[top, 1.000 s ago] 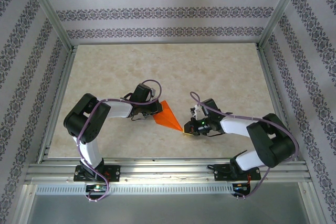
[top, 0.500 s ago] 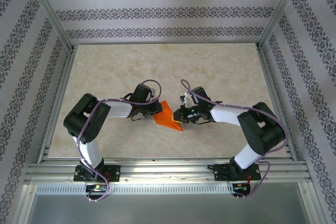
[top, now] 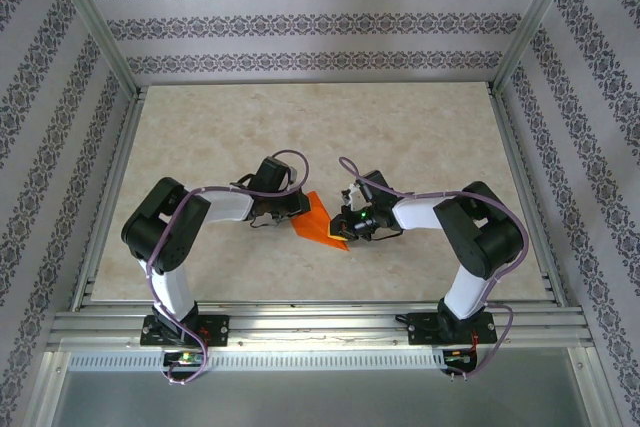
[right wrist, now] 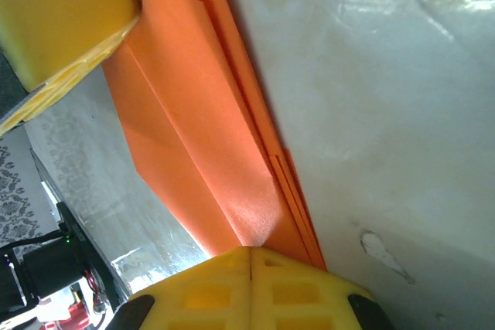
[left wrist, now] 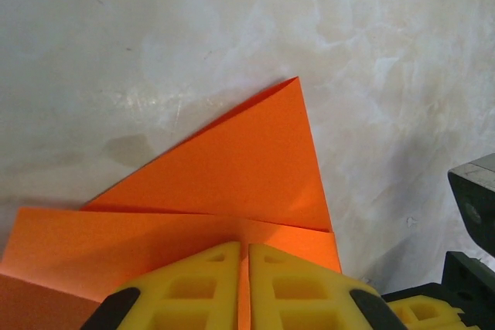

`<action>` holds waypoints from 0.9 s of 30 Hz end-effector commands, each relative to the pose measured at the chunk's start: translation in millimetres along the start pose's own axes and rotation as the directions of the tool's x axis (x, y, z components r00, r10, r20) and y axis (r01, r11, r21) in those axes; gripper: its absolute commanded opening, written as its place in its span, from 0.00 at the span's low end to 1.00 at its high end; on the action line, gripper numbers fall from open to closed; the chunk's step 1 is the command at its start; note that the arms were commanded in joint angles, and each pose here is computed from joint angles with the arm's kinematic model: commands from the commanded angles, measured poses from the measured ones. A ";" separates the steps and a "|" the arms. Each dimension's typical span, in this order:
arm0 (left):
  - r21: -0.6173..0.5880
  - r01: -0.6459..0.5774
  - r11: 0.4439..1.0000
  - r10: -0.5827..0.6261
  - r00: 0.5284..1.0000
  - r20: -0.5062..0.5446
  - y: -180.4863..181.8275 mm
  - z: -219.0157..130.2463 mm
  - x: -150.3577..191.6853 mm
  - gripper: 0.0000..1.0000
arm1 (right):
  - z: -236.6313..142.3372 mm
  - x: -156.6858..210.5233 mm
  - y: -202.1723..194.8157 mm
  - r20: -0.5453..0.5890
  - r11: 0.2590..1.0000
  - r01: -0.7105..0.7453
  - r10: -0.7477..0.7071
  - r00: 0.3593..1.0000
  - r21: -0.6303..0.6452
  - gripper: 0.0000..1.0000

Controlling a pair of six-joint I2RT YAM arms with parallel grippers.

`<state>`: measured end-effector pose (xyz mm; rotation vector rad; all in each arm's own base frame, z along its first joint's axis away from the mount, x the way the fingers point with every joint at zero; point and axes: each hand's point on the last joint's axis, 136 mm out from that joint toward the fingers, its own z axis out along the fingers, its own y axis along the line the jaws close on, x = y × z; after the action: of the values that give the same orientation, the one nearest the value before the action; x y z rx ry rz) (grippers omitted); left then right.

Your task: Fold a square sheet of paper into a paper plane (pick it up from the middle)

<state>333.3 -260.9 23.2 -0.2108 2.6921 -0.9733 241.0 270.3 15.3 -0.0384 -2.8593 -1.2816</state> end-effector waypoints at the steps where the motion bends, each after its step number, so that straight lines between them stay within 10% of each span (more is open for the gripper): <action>1: -0.023 -0.047 0.999 0.047 0.999 0.012 -13.1 -17.0 -3.9 0.13 | 6.7 16.1 -29.6 -0.033 0.995 -0.047 0.051 0.998 0.088 0.00; 27: -0.034 0.073 0.997 -0.070 0.995 0.066 47.2 -9.6 -19.2 0.12 | 1.1 22.5 -43.6 -0.033 0.988 -0.024 0.029 0.999 0.151 0.00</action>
<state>339.0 -245.2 19.6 -0.2760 2.6538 -1.0408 241.9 268.8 14.3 0.0071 -2.8877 -1.2843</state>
